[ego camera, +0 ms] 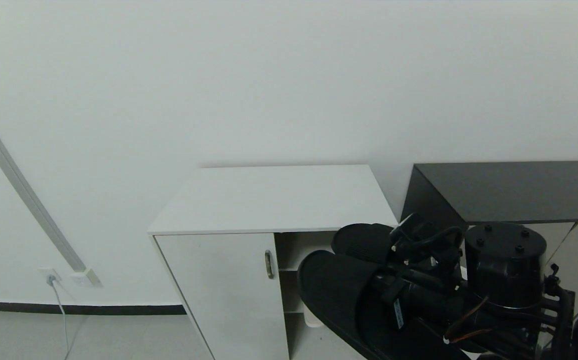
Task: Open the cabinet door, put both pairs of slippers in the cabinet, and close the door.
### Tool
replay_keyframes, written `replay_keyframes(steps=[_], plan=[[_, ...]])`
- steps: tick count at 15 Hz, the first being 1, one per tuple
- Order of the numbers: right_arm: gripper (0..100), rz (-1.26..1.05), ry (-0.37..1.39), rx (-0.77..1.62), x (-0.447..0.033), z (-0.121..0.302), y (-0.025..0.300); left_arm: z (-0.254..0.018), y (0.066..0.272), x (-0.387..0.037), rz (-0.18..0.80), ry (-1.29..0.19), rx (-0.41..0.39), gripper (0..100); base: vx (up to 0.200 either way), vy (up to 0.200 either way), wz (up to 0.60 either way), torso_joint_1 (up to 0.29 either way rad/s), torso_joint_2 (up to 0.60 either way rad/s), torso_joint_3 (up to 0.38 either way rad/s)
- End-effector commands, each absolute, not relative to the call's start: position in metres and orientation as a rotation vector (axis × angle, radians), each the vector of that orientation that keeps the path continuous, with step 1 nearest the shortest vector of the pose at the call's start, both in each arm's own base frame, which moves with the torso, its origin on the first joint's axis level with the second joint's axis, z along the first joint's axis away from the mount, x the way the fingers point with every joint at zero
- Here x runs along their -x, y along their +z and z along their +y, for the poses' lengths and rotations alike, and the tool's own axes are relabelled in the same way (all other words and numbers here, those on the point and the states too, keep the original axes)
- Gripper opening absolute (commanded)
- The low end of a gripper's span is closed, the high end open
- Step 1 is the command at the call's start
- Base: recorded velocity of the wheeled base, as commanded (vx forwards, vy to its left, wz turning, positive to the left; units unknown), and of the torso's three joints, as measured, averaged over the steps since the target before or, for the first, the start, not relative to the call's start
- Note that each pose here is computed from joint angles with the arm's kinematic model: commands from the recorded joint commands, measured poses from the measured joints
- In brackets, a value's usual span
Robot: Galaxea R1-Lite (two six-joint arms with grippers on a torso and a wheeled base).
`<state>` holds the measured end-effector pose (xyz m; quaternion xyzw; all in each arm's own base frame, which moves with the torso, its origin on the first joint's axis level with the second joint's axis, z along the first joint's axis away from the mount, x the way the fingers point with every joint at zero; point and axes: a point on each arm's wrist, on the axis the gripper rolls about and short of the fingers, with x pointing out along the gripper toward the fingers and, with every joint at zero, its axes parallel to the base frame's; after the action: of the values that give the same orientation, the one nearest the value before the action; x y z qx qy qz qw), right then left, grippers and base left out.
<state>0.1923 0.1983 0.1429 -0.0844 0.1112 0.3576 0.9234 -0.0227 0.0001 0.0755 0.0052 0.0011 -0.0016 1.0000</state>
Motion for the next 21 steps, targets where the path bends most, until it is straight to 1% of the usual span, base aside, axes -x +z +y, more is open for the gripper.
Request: replay_keyframes(steps=[1,6,13,17,21], plan=[[0,0.231,0.736,0.175,-0.192,0.199,0.142,0.0,0.076,0.023,0.002,-0.003,-0.011,0,0.0,0.0,0.0,-0.168,0.37,0.203],[0,0.231,0.738,0.175,-0.191,0.199,0.142,0.0,0.076,0.023,0.002,-0.002,-0.011,0,0.0,0.0,0.0,-0.182,0.43,0.244],[0,0.217,0.736,0.167,-0.189,0.196,0.138,0.0,0.076,0.023,0.002,-0.003,-0.011,0,0.0,0.0,0.0,-0.219,0.54,0.32],[0,0.231,0.741,0.175,-0.191,0.202,0.129,0.0,0.076,0.023,0.002,-0.003,-0.011,0,0.0,0.0,0.0,-0.19,0.51,0.314],[0,0.205,0.739,0.163,-0.19,0.2,0.129,0.0,0.076,0.023,0.002,-0.003,-0.011,0,0.0,0.0,0.0,-0.168,0.49,0.323]])
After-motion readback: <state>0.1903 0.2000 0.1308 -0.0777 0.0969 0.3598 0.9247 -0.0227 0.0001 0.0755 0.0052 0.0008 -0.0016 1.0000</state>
